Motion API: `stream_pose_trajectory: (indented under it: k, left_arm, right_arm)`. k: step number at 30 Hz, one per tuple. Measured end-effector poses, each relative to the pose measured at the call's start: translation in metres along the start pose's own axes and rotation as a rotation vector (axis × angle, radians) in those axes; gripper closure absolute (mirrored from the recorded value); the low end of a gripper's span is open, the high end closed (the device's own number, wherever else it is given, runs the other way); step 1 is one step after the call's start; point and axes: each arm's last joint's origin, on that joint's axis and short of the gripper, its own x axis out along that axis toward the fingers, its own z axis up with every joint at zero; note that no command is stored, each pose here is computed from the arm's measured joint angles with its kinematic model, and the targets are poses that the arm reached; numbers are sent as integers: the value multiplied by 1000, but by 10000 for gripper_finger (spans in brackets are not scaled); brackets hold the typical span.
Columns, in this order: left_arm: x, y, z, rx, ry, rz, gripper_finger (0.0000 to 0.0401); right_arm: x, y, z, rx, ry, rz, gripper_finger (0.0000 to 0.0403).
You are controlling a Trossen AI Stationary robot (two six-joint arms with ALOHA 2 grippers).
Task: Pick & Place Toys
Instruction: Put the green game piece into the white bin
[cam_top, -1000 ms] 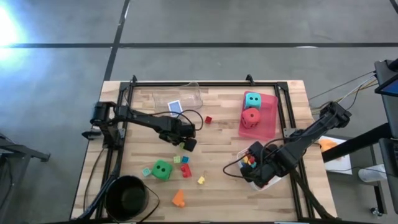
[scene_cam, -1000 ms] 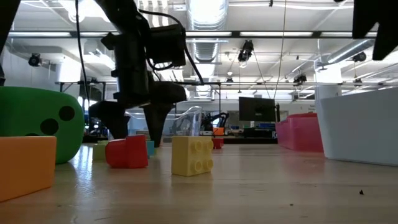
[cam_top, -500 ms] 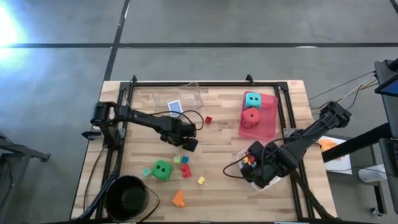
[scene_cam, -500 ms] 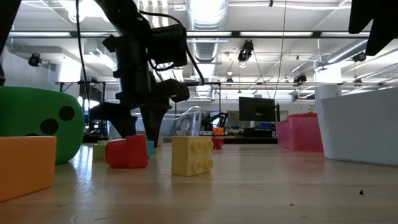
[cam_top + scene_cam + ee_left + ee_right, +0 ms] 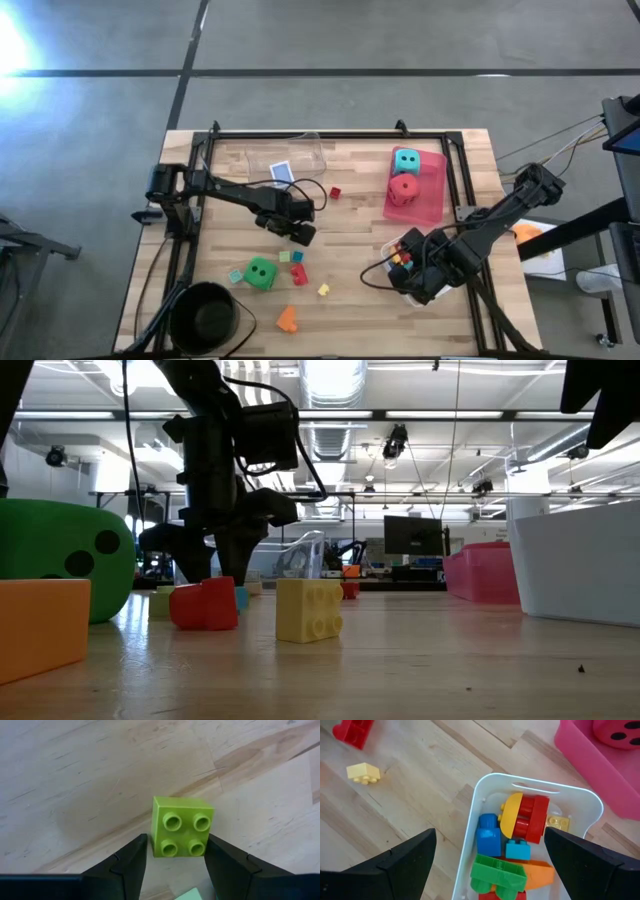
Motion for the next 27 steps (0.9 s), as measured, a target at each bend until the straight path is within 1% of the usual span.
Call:
stream_pose_trajectory:
  k: [6,9,11,14,15,16,21,24,27]
  left_arm:
    - [2,0,0,2,-3,5,203]
    - [4,-1,0,21,-4,6,205]
    - [5,-1,0,27,-5,10,216]
    - [5,-2,1,32,-18,8,250]
    - [4,-4,2,35,-38,-6,263]
    - [4,-5,3,37,-53,-14,266]
    - [5,-9,5,61,-79,-58,266]
    - [5,-11,5,67,-67,-87,266]
    - [3,-13,4,77,-22,-137,266]
  right_arm:
    - [0,0,0,-1,-3,0,37]
    - [0,0,0,-2,-4,0,37]
    - [0,0,0,-2,-4,1,37]
    - [0,0,0,-2,-4,1,37]
    - [0,0,0,-2,-4,1,37]
    - [0,0,0,-1,-4,1,37]
    - [0,0,0,1,-4,1,37]
    - [0,1,0,12,-4,4,37]
    - [0,2,0,6,-25,14,37]
